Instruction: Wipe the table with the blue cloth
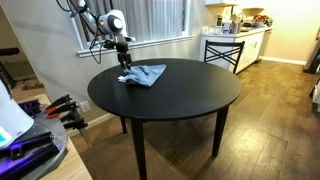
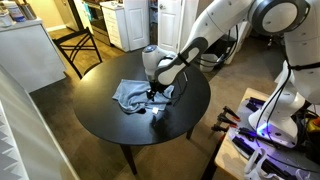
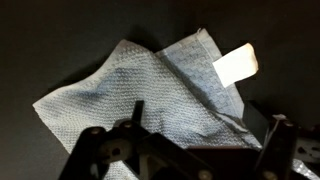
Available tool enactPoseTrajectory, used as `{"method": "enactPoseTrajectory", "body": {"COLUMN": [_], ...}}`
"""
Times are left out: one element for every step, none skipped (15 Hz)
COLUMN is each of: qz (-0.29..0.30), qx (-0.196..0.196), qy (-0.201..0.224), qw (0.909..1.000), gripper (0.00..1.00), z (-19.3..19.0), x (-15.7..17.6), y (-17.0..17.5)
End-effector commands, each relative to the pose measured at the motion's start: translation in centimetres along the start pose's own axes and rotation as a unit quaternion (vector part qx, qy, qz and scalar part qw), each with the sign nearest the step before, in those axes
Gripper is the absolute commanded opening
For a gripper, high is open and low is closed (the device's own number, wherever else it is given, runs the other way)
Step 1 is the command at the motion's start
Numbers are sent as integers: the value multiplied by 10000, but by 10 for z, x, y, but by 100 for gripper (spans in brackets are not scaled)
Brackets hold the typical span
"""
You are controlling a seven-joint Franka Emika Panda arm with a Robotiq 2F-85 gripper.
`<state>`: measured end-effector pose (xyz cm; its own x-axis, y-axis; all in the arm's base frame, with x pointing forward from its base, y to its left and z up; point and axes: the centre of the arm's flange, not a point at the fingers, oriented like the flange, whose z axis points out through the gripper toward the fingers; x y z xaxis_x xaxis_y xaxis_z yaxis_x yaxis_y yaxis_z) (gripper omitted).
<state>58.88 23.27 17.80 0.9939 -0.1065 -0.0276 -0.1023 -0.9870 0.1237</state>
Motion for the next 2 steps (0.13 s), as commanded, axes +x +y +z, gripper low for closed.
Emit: {"method": "enactPoseTrajectory", "body": {"qz": [-1,-2], "qx": [-3,-4], "qy": [-8,-12], "qw": [10000,10000], "gripper": [100,100], "z": [0,0], "x": [-1,-2], "y": [1,1]}}
